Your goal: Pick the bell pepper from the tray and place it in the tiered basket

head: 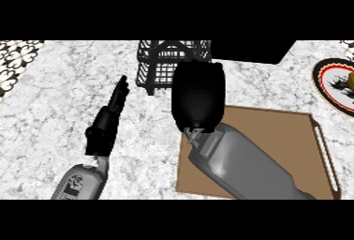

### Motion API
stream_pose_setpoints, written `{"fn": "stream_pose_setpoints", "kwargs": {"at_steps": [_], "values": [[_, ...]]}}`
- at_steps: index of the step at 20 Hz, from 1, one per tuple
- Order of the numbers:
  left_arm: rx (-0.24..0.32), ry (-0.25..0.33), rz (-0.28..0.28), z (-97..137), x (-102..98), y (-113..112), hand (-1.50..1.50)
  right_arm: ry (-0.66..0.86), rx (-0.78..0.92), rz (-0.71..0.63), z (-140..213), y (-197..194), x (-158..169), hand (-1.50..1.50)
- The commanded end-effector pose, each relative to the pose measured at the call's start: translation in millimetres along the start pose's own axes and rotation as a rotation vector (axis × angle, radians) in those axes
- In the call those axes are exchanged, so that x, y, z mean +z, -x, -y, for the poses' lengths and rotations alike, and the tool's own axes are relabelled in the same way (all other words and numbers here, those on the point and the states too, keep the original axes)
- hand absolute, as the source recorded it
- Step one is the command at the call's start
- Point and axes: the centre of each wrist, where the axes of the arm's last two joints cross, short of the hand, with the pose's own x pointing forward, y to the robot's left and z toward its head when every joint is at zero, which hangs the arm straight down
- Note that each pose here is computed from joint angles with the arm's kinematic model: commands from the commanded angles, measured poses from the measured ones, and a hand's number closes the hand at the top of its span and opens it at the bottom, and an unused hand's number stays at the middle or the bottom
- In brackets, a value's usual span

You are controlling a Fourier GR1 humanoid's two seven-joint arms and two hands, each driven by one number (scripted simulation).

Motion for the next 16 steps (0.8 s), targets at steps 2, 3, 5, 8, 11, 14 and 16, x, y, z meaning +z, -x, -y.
{"fn": "stream_pose_setpoints", "kwargs": {"at_steps": [2,3,5,8,11,14,16], "values": [[0.007,-0.003,0.005,10.5,-4.9,-7.9,0.00,0.026,-0.008,-0.154,57.2,-23.6,-5.3,1.50],[0.004,-0.020,-0.016,-1.3,-2.5,4.2,0.00,0.023,-0.040,-0.181,61.3,-24.0,-8.4,1.50],[-0.012,-0.014,0.005,-8.3,-9.4,-3.5,0.00,0.029,-0.079,-0.166,83.4,-29.8,-10.8,1.50],[-0.004,0.012,-0.003,2.1,-5.9,-3.4,0.00,0.010,-0.250,-0.189,98.9,-30.6,-24.2,1.50],[-0.003,-0.006,-0.002,4.5,-8.0,4.5,0.00,0.004,-0.327,-0.195,110.2,-39.6,-36.4,1.50],[0.009,0.000,0.000,13.7,2.1,1.3,0.00,-0.003,-0.272,-0.205,119.3,-54.8,-48.7,1.50],[0.013,-0.025,0.006,5.3,-8.8,-0.7,0.00,0.028,-0.306,-0.222,128.2,-60.6,-50.7,1.50]]}}
